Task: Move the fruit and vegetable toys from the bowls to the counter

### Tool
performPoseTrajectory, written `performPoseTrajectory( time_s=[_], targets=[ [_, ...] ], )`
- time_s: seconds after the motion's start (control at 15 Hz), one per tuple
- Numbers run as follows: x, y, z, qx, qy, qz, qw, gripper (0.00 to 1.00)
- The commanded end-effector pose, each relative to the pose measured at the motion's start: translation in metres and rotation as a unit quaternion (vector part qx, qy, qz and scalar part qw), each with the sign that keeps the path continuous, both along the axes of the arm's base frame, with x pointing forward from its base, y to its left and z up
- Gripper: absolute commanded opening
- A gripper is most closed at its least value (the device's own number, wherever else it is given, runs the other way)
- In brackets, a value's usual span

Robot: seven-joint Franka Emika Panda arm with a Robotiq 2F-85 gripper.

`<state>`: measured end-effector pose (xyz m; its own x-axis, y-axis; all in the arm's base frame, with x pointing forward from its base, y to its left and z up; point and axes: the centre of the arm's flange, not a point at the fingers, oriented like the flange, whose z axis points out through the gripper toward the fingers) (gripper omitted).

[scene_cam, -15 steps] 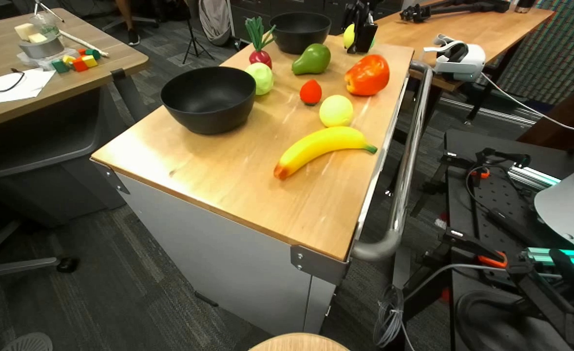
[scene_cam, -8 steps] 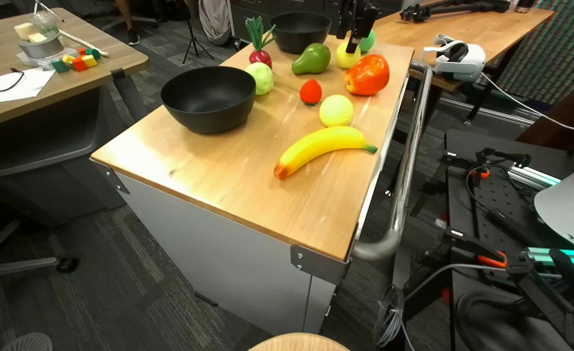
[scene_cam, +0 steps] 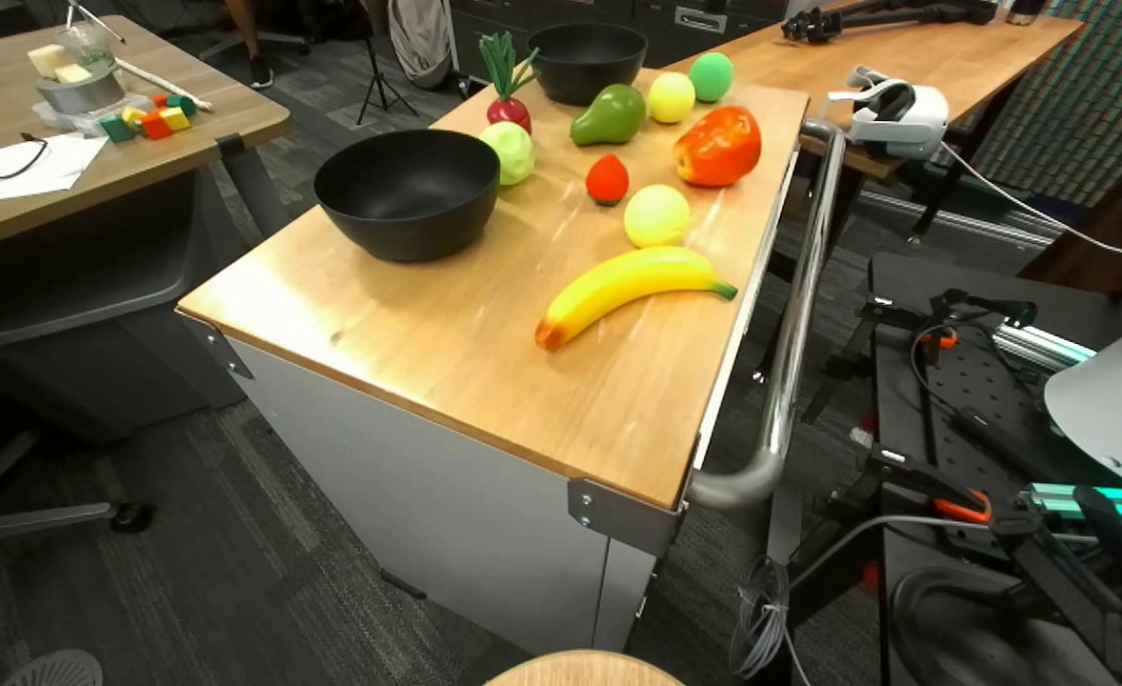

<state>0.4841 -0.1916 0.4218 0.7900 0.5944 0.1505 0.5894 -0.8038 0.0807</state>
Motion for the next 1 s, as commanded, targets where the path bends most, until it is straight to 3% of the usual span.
performPoseTrajectory(
  time_s=[0.0,0.93],
  targets=[
    [-0.0003,-0.0001,0.0002,0.0,0.0,0.0,1.0,1.0],
    [-0.0004,-0.0001,-0.0024,0.001,0.004,-0.001,1.0,1.0]
  ],
)
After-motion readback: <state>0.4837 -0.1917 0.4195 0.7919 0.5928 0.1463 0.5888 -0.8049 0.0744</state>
